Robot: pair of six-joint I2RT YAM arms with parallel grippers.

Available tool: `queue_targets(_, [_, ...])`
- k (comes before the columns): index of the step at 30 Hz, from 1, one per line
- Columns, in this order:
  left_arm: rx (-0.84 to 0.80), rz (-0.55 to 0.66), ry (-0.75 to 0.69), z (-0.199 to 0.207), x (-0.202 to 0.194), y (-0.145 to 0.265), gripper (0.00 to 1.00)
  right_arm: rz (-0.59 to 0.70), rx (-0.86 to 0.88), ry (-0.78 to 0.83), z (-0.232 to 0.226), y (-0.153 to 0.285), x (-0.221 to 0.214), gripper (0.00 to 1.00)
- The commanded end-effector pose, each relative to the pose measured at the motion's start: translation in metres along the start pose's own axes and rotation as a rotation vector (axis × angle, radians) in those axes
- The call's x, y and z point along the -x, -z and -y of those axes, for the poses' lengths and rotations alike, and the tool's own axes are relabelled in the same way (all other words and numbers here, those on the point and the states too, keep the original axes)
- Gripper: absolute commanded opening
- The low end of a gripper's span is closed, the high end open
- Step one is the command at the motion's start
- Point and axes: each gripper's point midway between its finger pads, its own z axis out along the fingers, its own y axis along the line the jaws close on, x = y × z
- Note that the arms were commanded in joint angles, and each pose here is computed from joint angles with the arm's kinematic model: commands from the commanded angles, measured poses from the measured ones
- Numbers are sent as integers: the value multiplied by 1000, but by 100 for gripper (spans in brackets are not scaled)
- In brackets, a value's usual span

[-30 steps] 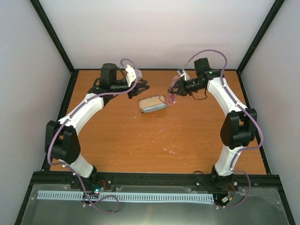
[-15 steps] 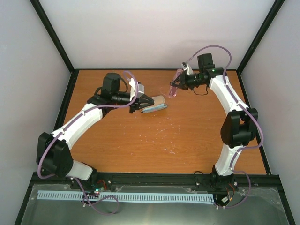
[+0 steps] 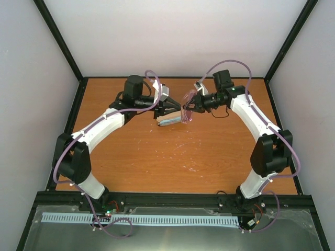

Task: Organize the sunglasses
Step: Fold the sunglasses.

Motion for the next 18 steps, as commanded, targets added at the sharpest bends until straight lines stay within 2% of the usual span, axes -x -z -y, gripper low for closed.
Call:
queue_targets(1, [-31,48,-34,-5,19,-9,16,16,75,85,-32,13,-10,11])
queue_targets(9, [-52,30,23,-15,0,-25,17,-6,138,105,-47,18,-28,13])
queue_targets(12, [-38,9,39,-19,-3,-26,17,5,65,81,-32,16,-27,12])
queue_targets(15, [-8,-36,12,-17,-9,-21,13,11,12,22,-8,10,-24,11])
queue_targets(18, [-2,-63,-17,-3,-13,-7,5,27,-9,-2,6,5,-14,11])
